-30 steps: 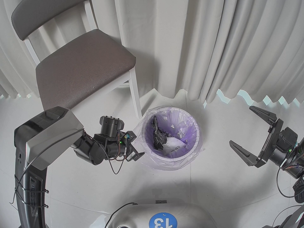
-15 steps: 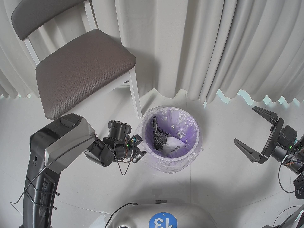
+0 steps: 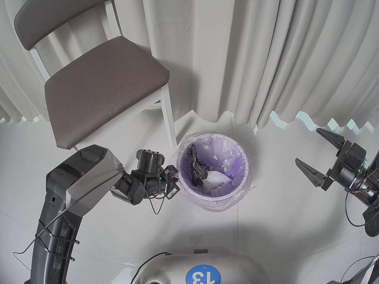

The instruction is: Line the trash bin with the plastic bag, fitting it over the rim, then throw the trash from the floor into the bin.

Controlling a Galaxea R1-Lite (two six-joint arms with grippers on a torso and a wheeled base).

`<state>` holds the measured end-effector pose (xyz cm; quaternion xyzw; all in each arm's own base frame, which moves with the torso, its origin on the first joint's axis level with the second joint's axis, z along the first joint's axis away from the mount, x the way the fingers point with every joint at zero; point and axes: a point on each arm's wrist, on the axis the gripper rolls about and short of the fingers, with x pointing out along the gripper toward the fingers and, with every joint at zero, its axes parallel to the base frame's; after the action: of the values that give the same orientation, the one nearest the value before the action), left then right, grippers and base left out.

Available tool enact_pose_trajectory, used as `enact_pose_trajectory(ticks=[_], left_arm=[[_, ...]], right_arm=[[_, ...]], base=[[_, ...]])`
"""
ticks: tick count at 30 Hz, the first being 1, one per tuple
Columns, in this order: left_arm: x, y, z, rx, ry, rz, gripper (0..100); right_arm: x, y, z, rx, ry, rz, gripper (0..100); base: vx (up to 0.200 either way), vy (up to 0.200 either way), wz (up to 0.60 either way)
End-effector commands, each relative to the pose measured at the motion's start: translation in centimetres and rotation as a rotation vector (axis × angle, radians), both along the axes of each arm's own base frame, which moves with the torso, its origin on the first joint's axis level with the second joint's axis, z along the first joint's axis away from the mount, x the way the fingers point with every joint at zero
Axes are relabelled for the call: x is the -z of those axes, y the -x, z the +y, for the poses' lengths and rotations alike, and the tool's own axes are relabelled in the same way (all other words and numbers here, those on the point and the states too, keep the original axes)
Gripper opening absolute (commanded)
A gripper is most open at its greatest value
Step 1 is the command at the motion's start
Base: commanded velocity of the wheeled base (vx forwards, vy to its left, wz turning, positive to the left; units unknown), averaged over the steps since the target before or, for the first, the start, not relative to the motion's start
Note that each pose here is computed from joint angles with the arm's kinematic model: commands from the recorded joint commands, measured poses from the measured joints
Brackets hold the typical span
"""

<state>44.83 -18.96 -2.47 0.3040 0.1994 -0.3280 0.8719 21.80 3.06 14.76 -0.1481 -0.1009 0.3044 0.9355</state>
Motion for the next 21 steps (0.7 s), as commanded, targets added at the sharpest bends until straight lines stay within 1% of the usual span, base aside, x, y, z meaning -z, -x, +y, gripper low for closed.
enact_pose_trajectory(ticks=[1,5,7,9,12,16,17,21], left_arm=[[2.9,-1.8,-0.5,-0.006,-0.004,0.015,0],[3.6,-2.6,-0.6,-0.003,0.004,0.016,0],[3.9,-3.0,-0.2,-0.007,0.01,0.013,0],[4.5,-3.2,-0.2,-0.007,0.013,0.008,0],[4.7,-3.5,-0.1,-0.015,0.023,-0.004,0],[5.2,-3.8,-0.2,-0.022,0.037,-0.011,0],[5.6,-4.0,-0.4,-0.026,0.052,-0.016,0],[5.7,-4.0,-0.8,-0.03,0.074,-0.025,0]], right_arm=[[1.4,-2.5,-0.7,0.04,-0.005,0.045,100],[2.0,-3.6,-1.4,0.069,-0.006,0.064,100],[2.4,-4.3,-1.7,0.081,-0.006,0.075,100],[3.0,-5.1,-2.0,0.09,-0.007,0.09,100],[3.7,-6.0,-2.2,0.1,-0.007,0.106,100],[4.1,-6.5,-2.5,0.109,-0.007,0.119,100],[4.4,-6.7,-2.6,0.112,-0.007,0.125,100],[4.5,-6.9,-2.8,0.118,-0.007,0.128,100]], base=[[0.0,0.0,0.0],[0.0,0.0,0.0],[0.0,0.0,0.0],[0.0,0.0,0.0],[0.0,0.0,0.0],[0.0,0.0,0.0],[0.0,0.0,0.0],[0.0,0.0,0.0]])
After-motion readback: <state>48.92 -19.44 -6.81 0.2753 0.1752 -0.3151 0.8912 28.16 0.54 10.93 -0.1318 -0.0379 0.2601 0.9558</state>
